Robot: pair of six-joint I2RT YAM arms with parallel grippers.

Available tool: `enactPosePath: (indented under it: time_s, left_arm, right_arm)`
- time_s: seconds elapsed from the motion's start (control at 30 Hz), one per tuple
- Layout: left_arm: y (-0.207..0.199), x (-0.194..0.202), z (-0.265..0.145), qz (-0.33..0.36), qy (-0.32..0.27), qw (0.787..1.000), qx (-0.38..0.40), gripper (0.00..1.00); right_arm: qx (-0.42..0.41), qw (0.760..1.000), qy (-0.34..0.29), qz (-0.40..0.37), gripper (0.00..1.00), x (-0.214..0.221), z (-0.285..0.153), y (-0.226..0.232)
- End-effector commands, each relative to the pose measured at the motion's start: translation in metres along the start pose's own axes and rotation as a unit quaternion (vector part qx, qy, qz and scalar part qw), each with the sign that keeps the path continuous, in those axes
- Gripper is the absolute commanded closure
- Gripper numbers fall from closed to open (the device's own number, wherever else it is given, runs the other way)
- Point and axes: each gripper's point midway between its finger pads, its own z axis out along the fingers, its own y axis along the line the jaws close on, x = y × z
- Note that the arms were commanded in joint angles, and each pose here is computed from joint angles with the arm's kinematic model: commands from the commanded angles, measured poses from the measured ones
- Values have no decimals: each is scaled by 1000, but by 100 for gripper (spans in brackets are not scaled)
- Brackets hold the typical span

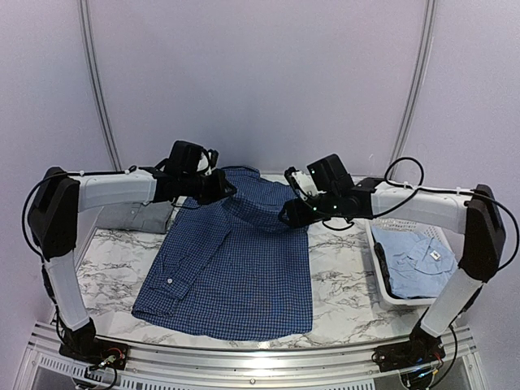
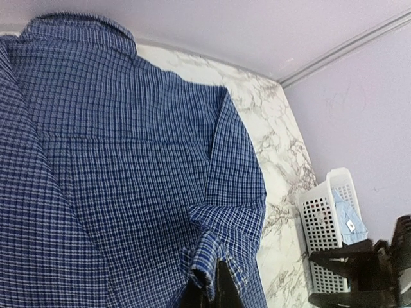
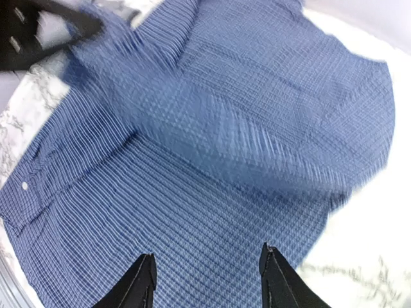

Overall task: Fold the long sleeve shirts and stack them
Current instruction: Pass from the right arm to the left, then pick up the corner of the shirt from the center of the board.

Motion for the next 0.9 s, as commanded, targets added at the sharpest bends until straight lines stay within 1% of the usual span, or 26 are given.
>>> enactPosePath:
  time_s: [0.0, 0.1, 0.17, 0.27, 0.43, 0.63, 0.87]
  left_arm:
    - [-12, -51, -39, 40, -65, 997, -30, 100]
    - [-16, -72, -53, 55, -90, 994, -42, 100]
    - [-17, -84, -61, 65, -106, 991, -50, 100]
    - [-18, -98, -73, 73, -125, 988, -58, 100]
    - [-18, -116, -89, 77, -150, 984, -64, 100]
    - [-16, -130, -101, 74, -158, 983, -58, 100]
    - [-14, -138, -109, 75, -166, 981, -60, 100]
  right_arm:
    - [42, 996, 52, 61, 50, 48, -9, -17]
    - [49, 993, 75, 79, 52, 73, -16, -18]
    - [39, 991, 90, 92, 53, 91, -19, -12]
    - [27, 988, 112, 106, 54, 120, -22, 2]
    - [35, 980, 146, 130, 57, 163, -24, 11]
    - [35, 973, 176, 145, 64, 197, -35, 28]
    - [27, 963, 219, 157, 68, 236, -56, 53]
